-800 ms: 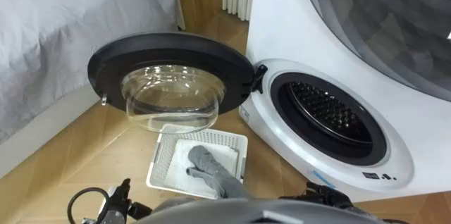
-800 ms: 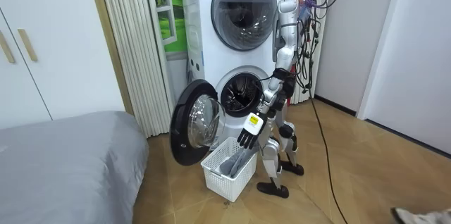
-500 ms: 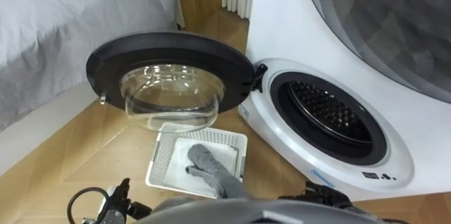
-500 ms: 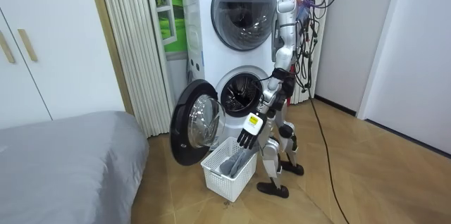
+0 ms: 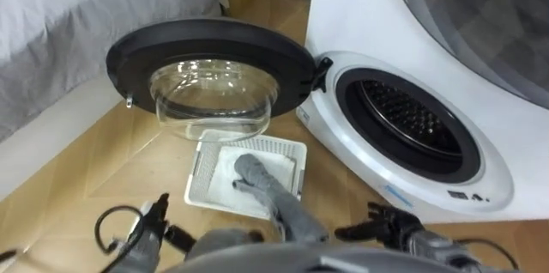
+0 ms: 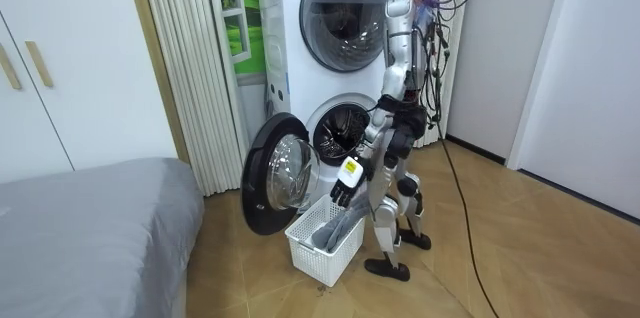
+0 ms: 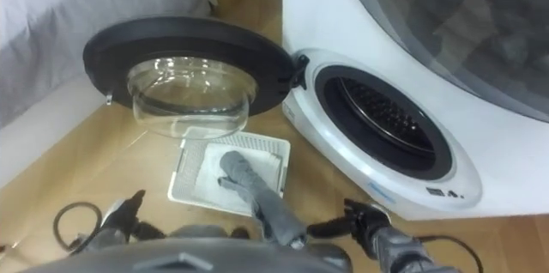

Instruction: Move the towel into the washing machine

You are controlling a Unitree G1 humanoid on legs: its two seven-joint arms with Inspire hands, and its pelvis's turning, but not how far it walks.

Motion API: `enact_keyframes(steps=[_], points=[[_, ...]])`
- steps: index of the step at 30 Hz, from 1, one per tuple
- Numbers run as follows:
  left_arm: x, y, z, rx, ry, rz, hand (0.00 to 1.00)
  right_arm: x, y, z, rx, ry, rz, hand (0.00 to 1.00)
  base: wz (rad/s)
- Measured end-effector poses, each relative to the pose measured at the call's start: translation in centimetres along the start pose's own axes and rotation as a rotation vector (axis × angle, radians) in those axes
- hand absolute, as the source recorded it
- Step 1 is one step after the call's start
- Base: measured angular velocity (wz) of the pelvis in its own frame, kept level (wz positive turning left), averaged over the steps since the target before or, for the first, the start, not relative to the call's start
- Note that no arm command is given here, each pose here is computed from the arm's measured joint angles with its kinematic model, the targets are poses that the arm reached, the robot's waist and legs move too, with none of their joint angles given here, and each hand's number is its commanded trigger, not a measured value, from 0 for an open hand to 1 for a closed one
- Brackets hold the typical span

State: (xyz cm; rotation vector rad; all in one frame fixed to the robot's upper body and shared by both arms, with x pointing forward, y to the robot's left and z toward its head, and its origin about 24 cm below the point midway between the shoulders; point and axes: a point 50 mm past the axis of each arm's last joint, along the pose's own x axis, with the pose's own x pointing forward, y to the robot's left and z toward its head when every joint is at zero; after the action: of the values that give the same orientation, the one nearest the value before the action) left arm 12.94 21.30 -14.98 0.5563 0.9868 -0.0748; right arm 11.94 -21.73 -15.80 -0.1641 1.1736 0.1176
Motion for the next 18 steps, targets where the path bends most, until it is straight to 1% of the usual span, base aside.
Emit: enact_keyframes(steps=[1,3,4,6,7,9,11,16,18], points=[[0.2,0.0,0.8,0.009,-0.028,0.001,0.0,0.1,0.0,0.4,-0.01,-0.013,-0.003,0.0,-0.04],[0.9,0.0,4.0,0.038,-0.13,0.006,0.0,0.2,-0.2,2.4,-0.055,-0.073,-0.02,0.0,-0.1],[1.0,0.0,4.7,0.044,-0.152,0.007,0.0,0.3,-0.2,2.8,-0.067,-0.084,-0.025,0.0,-0.21],[1.3,0.2,6.9,0.065,-0.21,0.016,0.0,0.4,-0.1,5.3,-0.099,-0.152,-0.051,0.0,-0.27],[1.4,0.2,7.4,0.077,-0.221,0.017,0.0,0.4,0.0,5.8,-0.101,-0.164,-0.057,0.0,-0.26],[1.5,0.0,9.2,0.135,-0.27,0.017,0.0,0.5,0.3,7.4,-0.104,-0.206,-0.073,0.0,-0.29],[1.5,0.1,10.2,0.169,-0.298,0.022,0.0,0.5,0.8,8.7,-0.134,-0.242,-0.067,0.0,-0.25],[1.6,1.1,13.2,0.241,-0.381,0.073,0.0,0.2,1.5,11.4,-0.177,-0.328,-0.063,0.0,-0.07],[1.5,1.8,14.7,0.261,-0.433,0.103,0.0,0.0,1.5,12.7,-0.193,-0.365,-0.072,0.0,-0.05]])
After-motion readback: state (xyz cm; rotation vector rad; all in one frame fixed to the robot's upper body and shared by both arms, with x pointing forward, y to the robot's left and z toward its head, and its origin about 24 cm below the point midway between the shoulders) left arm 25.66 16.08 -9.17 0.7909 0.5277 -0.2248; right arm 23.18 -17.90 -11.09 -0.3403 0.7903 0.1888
